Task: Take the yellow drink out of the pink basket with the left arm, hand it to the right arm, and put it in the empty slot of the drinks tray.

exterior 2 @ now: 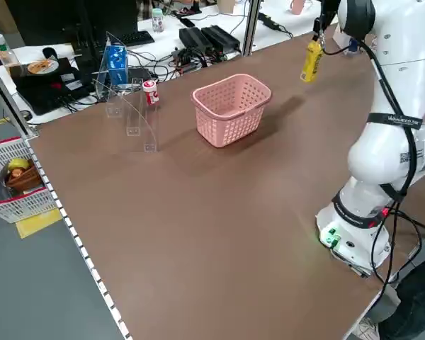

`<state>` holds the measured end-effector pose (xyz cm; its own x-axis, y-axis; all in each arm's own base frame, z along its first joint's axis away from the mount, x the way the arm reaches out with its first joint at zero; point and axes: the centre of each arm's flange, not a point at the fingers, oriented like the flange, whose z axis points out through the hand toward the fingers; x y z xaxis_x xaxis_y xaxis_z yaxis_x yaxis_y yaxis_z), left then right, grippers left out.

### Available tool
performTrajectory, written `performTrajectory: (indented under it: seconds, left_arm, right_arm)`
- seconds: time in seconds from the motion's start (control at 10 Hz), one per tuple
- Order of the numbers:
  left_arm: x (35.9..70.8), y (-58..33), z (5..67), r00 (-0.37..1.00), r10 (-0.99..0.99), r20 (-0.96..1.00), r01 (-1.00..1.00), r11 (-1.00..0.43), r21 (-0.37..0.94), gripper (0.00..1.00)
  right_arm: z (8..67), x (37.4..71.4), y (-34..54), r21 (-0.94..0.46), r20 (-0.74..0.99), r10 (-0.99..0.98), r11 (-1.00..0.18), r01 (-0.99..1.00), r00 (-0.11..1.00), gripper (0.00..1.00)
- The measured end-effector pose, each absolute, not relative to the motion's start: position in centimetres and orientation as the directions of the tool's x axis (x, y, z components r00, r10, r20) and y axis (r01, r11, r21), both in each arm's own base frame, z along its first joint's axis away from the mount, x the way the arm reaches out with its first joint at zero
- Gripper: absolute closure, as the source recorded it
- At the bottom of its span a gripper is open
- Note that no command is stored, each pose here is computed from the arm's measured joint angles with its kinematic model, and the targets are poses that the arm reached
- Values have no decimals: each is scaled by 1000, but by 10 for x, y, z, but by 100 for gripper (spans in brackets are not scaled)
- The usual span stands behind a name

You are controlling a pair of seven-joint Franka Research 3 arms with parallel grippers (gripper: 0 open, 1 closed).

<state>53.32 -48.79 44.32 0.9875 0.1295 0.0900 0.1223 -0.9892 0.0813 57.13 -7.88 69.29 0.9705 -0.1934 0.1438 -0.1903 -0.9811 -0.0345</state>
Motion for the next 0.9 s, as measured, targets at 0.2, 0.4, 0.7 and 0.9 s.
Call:
performTrajectory:
  seconds: [0.2,0.4,0.7,0.9]
  left_arm:
    - [536,-496,435,983,149,106,140,-986,85,66]
    - [537,-504,415,980,156,119,147,-986,79,66]
    - [538,-514,390,981,149,125,140,-987,83,66]
    - [541,-516,379,981,150,122,139,-986,94,66]
  right_arm:
    - [693,571,-79,-35,144,-193,-981,-190,971,0]
    - [693,571,-79,-35,144,-193,-981,-190,971,0]
    - [693,571,-79,-35,144,-193,-981,-190,971,0]
    - [693,571,-79,-35,144,-193,-981,-190,971,0]
